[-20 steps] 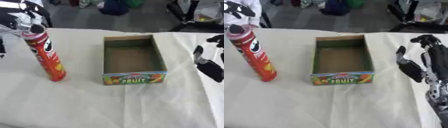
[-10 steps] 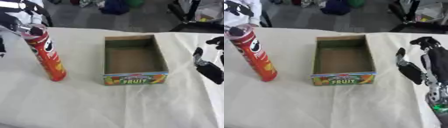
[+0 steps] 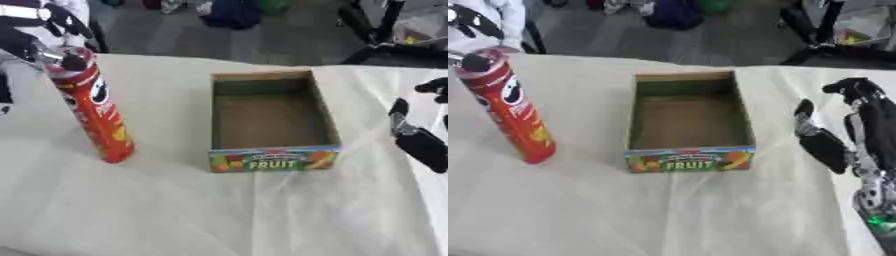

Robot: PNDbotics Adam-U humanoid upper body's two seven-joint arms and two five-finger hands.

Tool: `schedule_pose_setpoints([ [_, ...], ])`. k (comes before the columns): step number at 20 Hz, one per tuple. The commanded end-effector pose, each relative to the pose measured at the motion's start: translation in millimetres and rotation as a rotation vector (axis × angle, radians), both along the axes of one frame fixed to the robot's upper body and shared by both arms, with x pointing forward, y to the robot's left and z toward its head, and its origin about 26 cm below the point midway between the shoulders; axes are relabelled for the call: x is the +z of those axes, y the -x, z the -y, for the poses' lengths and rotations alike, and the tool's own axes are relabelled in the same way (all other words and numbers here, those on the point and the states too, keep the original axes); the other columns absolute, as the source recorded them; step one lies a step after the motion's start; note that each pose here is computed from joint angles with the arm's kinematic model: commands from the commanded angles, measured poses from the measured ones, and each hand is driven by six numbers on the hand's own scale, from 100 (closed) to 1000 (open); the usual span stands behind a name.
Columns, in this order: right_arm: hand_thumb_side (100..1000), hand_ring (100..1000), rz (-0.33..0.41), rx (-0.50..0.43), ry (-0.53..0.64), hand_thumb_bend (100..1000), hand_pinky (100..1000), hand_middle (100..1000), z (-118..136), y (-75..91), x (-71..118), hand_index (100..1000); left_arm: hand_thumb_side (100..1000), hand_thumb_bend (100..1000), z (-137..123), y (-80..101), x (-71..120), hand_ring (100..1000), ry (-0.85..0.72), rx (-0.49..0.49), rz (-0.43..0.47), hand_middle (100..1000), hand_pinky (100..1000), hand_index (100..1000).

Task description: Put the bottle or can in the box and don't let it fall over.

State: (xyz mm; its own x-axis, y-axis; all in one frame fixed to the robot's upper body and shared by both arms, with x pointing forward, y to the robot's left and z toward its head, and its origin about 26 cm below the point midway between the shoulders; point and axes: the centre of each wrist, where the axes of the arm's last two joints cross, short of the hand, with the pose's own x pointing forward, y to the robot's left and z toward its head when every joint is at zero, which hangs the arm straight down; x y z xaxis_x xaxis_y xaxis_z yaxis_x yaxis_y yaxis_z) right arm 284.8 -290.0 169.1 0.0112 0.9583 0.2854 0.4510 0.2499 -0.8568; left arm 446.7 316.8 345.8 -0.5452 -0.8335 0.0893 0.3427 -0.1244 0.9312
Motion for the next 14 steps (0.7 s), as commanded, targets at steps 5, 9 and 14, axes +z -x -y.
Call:
schedule_pose_setpoints([
  [5, 693, 727, 0.042, 0.011, 0.005, 100, 683, 788, -2.2, 1.3, 10.3, 767, 817, 597, -4.4, 3.7, 14.8, 983, 0.006, 0.008, 0.025, 910, 917, 927],
  [9, 695, 727, 0.045, 0.011, 0.001, 100, 683, 789, -3.2, 1.1, 10.1, 767, 836, 564, -2.9, 2.2, 11.5, 984, 0.026, -0.002, 0.009, 911, 917, 927],
  [14, 697, 725, 0.046, 0.011, -0.003, 100, 682, 788, -4.3, 1.1, 9.5, 766, 828, 589, -3.8, 2.4, 11.6, 995, 0.034, 0.015, 0.004, 921, 925, 926],
])
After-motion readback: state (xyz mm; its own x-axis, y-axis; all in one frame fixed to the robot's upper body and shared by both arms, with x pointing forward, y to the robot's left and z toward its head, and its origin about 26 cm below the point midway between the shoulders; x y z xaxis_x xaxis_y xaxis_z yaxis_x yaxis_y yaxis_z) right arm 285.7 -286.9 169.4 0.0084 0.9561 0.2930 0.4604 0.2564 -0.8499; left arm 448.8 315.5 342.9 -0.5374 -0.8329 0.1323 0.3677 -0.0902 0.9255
